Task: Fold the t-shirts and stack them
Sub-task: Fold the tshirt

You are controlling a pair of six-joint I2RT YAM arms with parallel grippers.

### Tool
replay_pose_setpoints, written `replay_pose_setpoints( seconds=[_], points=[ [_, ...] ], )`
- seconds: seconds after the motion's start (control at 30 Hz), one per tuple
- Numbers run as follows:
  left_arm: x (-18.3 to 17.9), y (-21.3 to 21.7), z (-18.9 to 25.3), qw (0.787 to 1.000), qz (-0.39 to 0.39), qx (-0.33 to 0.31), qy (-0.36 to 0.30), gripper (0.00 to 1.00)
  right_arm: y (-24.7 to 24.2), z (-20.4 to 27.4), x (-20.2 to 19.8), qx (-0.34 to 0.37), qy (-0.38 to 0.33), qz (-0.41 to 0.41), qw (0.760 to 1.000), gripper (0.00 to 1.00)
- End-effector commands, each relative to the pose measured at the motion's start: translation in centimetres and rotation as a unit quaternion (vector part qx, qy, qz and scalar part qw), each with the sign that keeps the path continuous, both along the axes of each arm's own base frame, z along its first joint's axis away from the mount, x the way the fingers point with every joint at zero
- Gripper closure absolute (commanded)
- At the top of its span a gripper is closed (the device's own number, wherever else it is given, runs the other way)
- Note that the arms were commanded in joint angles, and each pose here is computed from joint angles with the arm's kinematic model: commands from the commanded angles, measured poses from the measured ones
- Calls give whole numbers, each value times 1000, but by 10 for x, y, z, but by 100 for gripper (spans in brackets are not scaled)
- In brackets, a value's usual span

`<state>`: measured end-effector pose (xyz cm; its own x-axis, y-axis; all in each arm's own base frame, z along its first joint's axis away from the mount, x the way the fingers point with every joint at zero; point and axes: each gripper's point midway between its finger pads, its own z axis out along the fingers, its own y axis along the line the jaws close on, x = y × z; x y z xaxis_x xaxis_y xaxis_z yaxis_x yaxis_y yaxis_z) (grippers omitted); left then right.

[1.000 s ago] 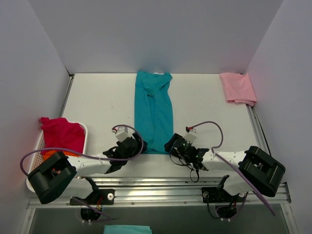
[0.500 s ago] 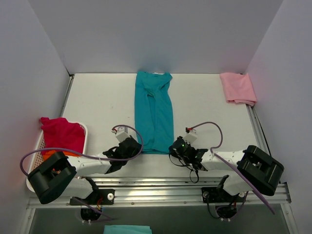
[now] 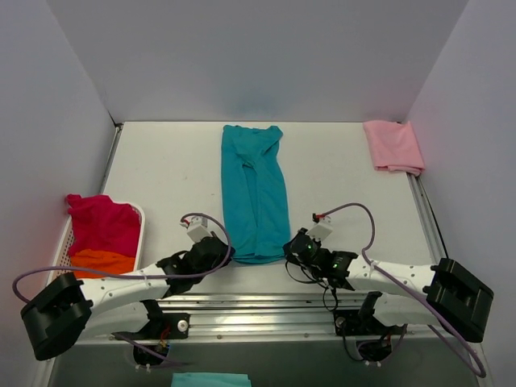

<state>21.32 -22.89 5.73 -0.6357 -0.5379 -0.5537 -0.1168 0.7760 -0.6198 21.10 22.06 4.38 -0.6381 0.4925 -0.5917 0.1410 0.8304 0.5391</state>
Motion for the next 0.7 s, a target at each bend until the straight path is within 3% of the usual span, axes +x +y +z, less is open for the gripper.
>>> replay_pose_setpoints(
  seconds=[0.0,0.27,0.47,0.67],
  points=[
    [-21,15,1,1000,3,9,20,98,-20,-6,-11,-29,4,-24,999,100],
    [-33,30,31,1000,6,-7,14,98,-13,21,-7,-40,-16,-23,999,100],
    [-10,33,82,999,32,-15,-38,98,6,78,32,-56,-69,-35,995,100],
    [20,27,120,997,32,-13,-65,98,11,102,73,-83,-86,-43,992,100]
  ],
)
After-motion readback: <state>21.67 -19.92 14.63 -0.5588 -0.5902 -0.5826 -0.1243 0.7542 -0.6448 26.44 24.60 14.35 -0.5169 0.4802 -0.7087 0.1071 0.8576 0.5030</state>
